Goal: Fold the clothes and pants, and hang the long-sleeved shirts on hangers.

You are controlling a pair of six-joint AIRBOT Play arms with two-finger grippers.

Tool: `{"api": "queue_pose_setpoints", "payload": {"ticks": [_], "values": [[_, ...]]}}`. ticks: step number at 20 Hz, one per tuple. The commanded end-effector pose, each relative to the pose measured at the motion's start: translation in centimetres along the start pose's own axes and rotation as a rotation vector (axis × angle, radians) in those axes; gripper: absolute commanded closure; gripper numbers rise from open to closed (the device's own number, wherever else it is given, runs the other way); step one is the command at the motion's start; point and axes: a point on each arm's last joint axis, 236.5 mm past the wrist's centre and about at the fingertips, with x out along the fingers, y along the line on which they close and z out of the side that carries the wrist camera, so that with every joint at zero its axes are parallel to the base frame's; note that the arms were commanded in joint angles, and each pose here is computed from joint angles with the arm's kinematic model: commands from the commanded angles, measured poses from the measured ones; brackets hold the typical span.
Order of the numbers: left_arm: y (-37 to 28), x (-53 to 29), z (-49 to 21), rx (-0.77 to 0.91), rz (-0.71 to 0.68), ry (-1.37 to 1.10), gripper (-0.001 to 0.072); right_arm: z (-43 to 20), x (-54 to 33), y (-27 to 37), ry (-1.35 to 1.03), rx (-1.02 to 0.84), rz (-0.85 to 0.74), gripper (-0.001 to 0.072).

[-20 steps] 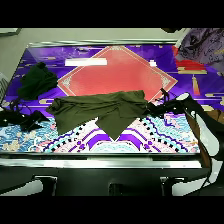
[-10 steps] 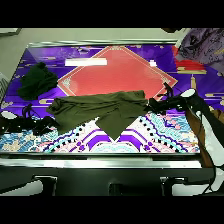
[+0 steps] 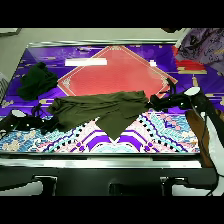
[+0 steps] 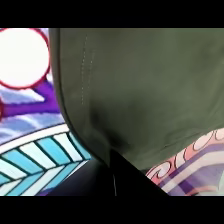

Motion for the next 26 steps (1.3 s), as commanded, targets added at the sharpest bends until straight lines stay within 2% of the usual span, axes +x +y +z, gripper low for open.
{"api": "queue_pose_setpoints", "payload": {"ticks": [1,4,8,11,14,18,21,24,26], "values": [[-3.3,-2.1,2.4,0.041,-0.068,-0.072,0.0689,2.0,-2.7,2.4,-0.101,-0.067,0.003,0.0686],[-9.1,-9.7,7.8,0.193,-0.107,-0.291,0.069,6.1,-8.2,7.4,-0.256,-0.219,0.001,0.0686],[-18.9,-26.1,11.3,0.429,-0.119,-0.684,0.0691,10.3,-21.5,17.3,-0.567,-0.461,-0.061,0.0686],[-24.1,-39.4,7.9,0.539,-0.078,-0.998,0.0691,7.9,-34.0,25.0,-0.86,-0.622,-0.14,0.0686],[-26.0,-48.7,1.2,0.58,-0.039,-1.243,0.069,1.2,-43.9,29.8,-1.122,-0.728,-0.21,0.0686],[-24.9,-53.4,-7.1,0.535,-0.009,-1.385,0.069,-6.8,-51.4,31.5,-1.342,-0.772,-0.312,0.0686],[-22.8,-55.0,-10.2,0.468,0.047,-1.443,0.069,-9.7,-54.5,32.5,-1.465,-0.741,-0.278,0.0686],[-21.4,-54.3,-9.6,0.422,0.089,-1.412,0.069,-8.2,-54.0,32.3,-1.453,-0.695,-0.241,0.0686],[-20.3,-51.6,-6.8,0.39,0.116,-1.319,0.069,-4.3,-51.1,30.9,-1.363,-0.634,-0.219,0.0686]]}}
